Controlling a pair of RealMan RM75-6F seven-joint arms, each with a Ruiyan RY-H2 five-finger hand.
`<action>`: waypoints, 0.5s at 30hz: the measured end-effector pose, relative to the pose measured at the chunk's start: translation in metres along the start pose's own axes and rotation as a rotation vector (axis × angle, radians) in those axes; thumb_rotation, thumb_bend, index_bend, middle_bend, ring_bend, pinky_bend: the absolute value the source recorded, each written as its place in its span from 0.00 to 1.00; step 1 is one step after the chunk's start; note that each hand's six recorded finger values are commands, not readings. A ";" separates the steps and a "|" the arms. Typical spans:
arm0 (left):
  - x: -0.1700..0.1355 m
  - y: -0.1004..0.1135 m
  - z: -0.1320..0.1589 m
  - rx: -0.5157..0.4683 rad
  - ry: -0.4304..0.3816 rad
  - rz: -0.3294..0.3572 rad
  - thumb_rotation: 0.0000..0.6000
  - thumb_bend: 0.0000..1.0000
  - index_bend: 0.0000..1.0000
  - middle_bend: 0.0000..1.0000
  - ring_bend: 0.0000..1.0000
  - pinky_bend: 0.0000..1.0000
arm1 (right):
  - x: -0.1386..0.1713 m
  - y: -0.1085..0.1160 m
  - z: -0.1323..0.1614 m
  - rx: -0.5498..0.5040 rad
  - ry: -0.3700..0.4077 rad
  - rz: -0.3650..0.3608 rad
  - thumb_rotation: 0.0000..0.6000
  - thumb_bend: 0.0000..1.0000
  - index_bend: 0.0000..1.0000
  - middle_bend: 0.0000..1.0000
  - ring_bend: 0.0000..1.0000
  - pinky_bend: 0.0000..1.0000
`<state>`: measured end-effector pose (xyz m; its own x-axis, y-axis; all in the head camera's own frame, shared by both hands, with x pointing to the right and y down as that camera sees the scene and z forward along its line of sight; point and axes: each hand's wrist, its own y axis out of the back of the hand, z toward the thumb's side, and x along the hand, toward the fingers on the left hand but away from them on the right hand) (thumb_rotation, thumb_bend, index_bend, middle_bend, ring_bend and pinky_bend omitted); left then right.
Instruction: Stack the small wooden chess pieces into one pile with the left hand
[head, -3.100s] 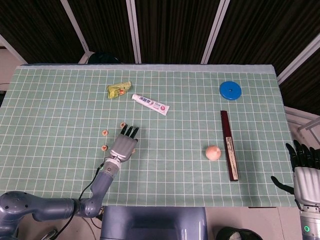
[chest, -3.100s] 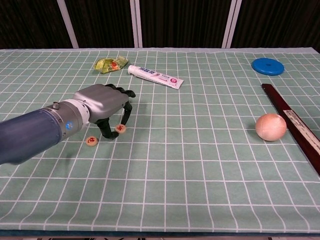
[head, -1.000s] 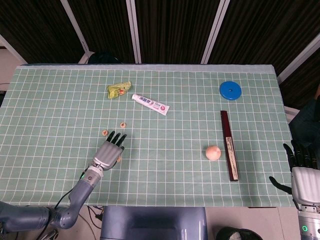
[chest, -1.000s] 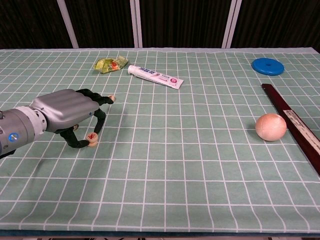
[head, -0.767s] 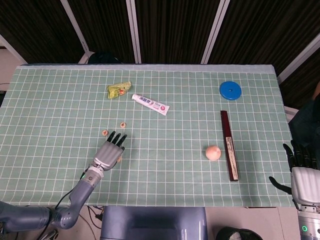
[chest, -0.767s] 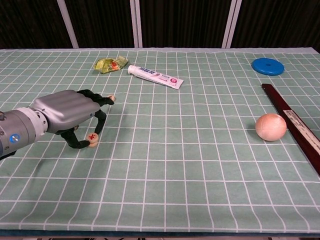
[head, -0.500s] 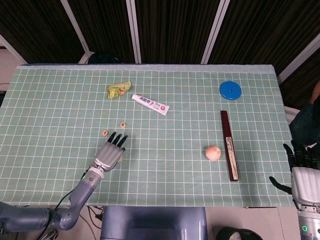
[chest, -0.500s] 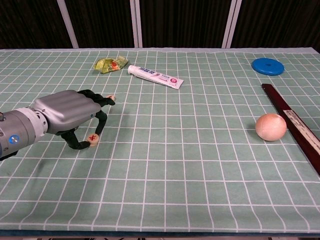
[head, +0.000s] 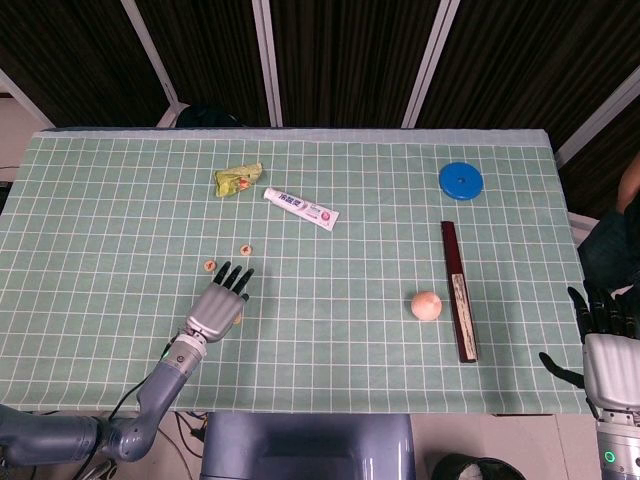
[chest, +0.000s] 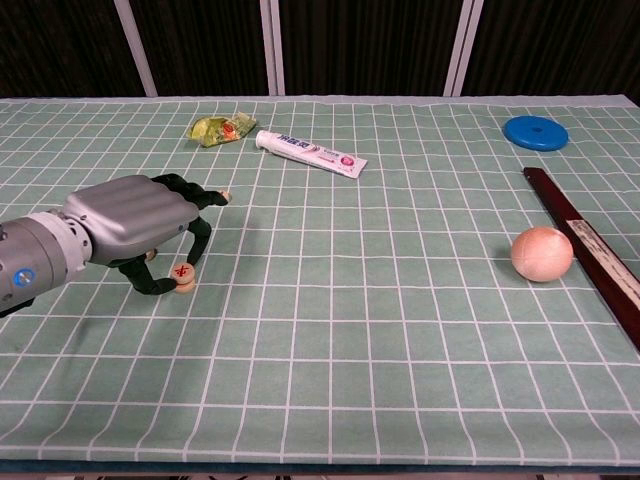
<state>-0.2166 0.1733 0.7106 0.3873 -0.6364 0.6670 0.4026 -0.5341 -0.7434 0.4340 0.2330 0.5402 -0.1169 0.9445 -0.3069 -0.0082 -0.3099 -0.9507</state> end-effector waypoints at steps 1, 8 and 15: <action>0.000 0.000 0.000 -0.001 -0.001 -0.001 1.00 0.31 0.49 0.00 0.00 0.00 | 0.000 0.000 0.000 0.000 0.000 0.000 1.00 0.23 0.09 0.01 0.00 0.00; 0.000 0.000 0.001 0.008 -0.001 0.001 1.00 0.31 0.48 0.00 0.00 0.00 | 0.000 0.000 0.000 0.000 -0.001 -0.001 1.00 0.23 0.09 0.01 0.00 0.00; -0.001 0.000 0.000 0.035 0.007 0.000 1.00 0.31 0.45 0.00 0.00 0.00 | 0.000 0.000 0.000 0.002 -0.002 -0.001 1.00 0.23 0.09 0.01 0.00 0.00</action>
<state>-0.2171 0.1736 0.7104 0.3814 -0.6402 0.6669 0.4312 -0.5149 -0.7409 0.4343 0.2330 0.5402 -0.1193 0.9447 -0.3056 -0.0106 -0.3090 -0.9510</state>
